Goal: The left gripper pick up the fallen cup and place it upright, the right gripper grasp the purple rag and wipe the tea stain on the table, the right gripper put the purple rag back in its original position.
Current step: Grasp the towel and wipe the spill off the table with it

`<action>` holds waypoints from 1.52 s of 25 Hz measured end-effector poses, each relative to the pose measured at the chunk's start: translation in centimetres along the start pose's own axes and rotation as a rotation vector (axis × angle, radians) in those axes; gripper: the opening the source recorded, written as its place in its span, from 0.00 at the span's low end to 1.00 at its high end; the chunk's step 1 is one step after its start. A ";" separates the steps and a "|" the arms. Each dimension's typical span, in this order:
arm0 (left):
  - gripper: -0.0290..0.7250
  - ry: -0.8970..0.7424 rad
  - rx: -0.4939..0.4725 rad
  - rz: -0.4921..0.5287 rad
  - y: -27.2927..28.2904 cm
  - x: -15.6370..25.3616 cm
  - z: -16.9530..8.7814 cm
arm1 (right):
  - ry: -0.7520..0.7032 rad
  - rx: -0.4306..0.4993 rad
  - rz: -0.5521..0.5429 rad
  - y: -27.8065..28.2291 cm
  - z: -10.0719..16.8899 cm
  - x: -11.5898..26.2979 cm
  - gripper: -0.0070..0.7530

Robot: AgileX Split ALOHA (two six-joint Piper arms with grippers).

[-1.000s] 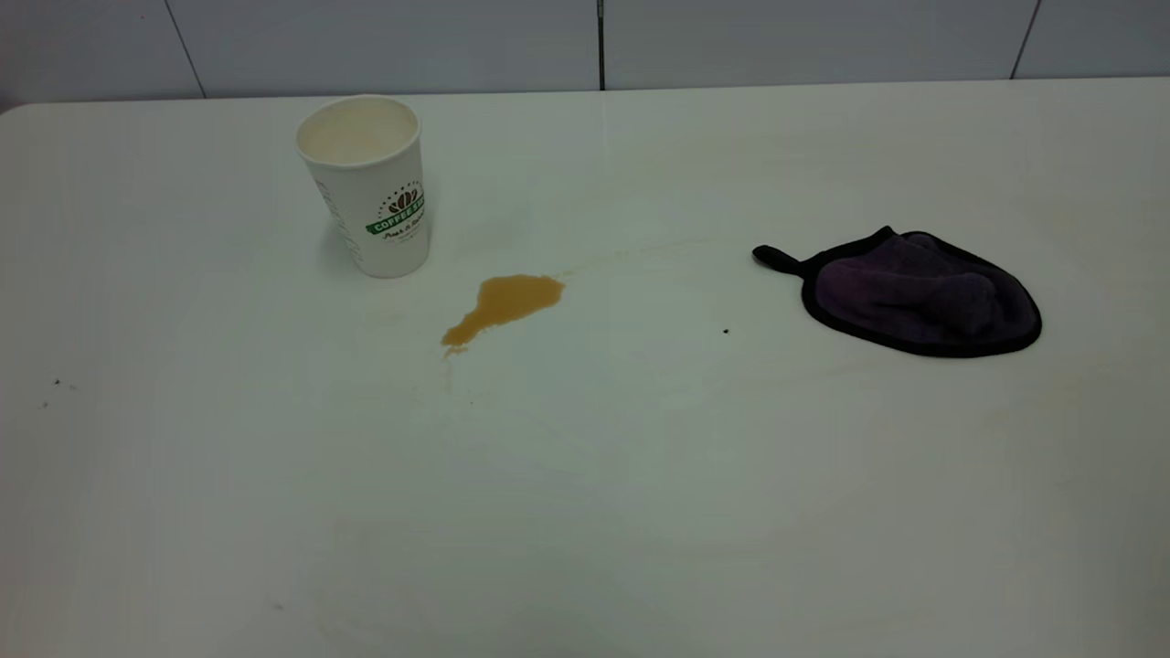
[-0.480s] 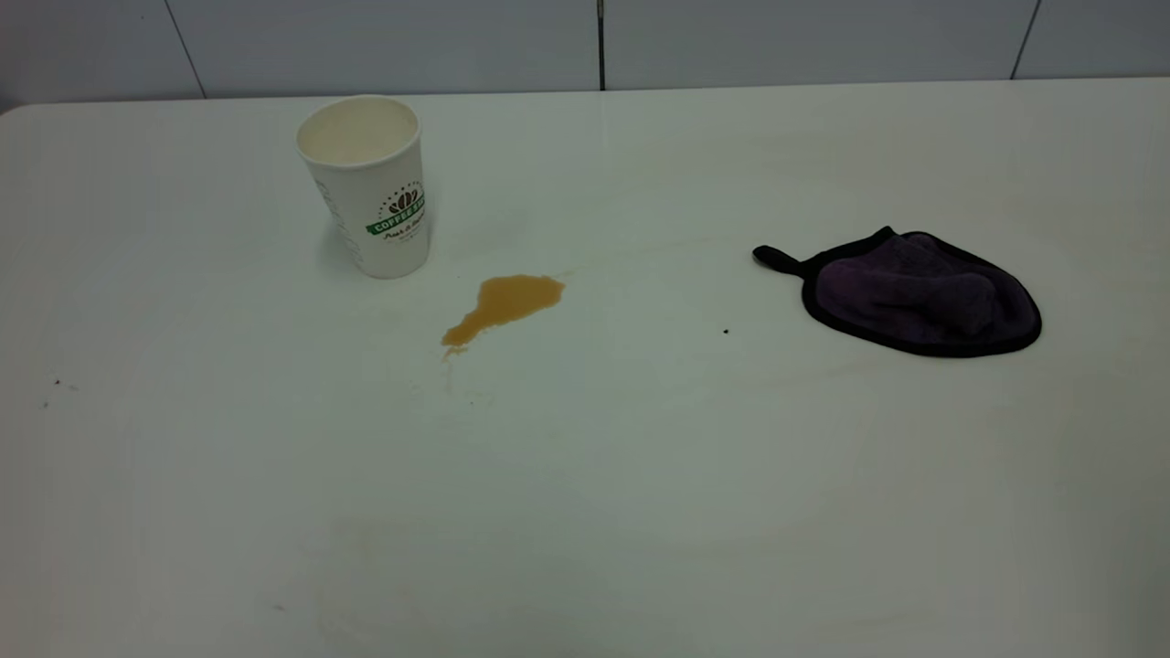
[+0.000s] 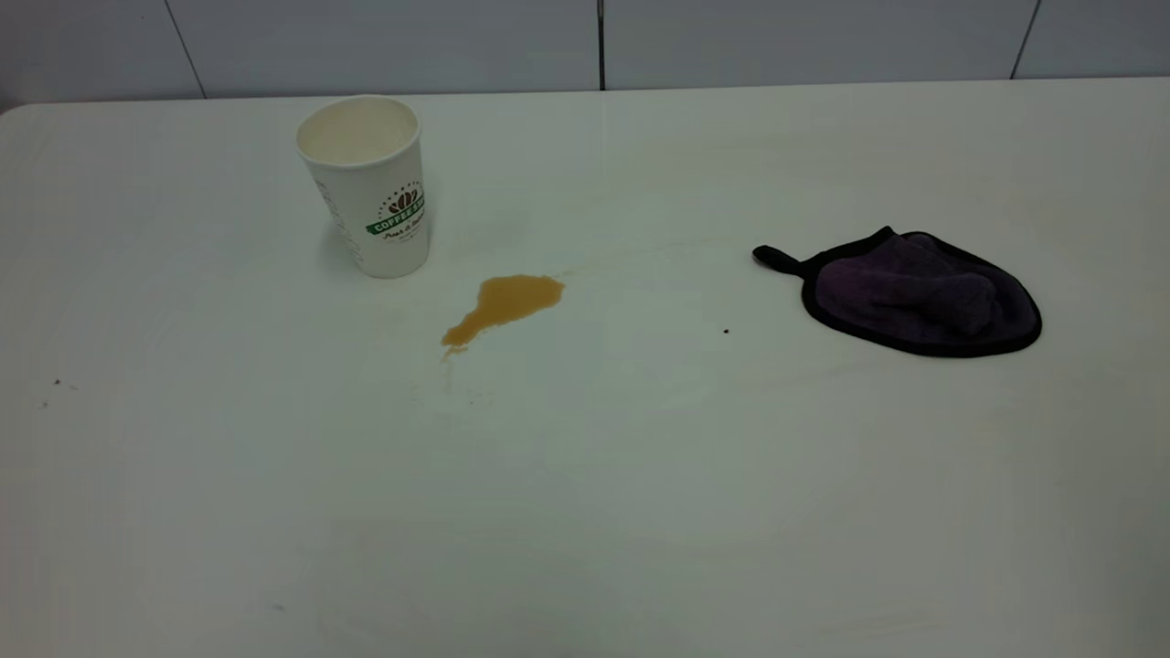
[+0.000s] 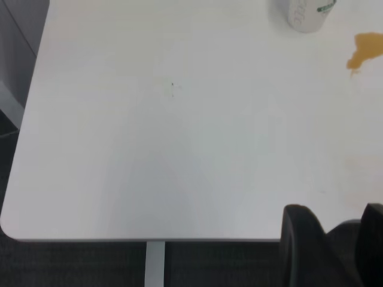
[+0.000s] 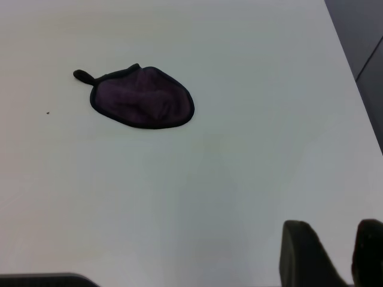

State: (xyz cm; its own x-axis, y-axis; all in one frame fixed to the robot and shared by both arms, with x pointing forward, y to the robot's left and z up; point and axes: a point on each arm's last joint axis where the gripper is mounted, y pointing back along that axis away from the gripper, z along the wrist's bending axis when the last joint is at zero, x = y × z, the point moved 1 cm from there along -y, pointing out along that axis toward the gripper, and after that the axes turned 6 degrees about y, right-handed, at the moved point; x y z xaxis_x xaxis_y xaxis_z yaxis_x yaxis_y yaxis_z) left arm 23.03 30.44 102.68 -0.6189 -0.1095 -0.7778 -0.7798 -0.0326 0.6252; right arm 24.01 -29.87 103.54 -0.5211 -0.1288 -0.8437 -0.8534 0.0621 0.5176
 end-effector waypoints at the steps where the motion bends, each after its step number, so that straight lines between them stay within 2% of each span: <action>1: 0.37 0.000 0.000 0.000 0.0 0.0 0.0 | 0.000 0.000 0.000 0.0 0.0 0.0 0.32; 34: 0.37 -0.002 0.000 0.000 0.0 0.0 0.0 | 0.000 0.000 0.000 0.0 0.0 0.0 0.32; 38: 0.37 -0.002 0.000 0.000 0.0 0.0 0.0 | -0.053 0.017 0.014 -0.1 -0.2 -0.2 0.35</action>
State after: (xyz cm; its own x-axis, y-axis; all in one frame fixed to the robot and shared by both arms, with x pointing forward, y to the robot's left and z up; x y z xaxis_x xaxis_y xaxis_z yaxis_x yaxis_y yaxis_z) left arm 22.99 30.44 102.66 -0.6192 -0.1073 -0.7779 -0.7797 -0.0327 0.6252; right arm 24.20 -30.07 103.71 -0.5328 -0.0751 -0.8429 -0.8458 0.0806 0.5274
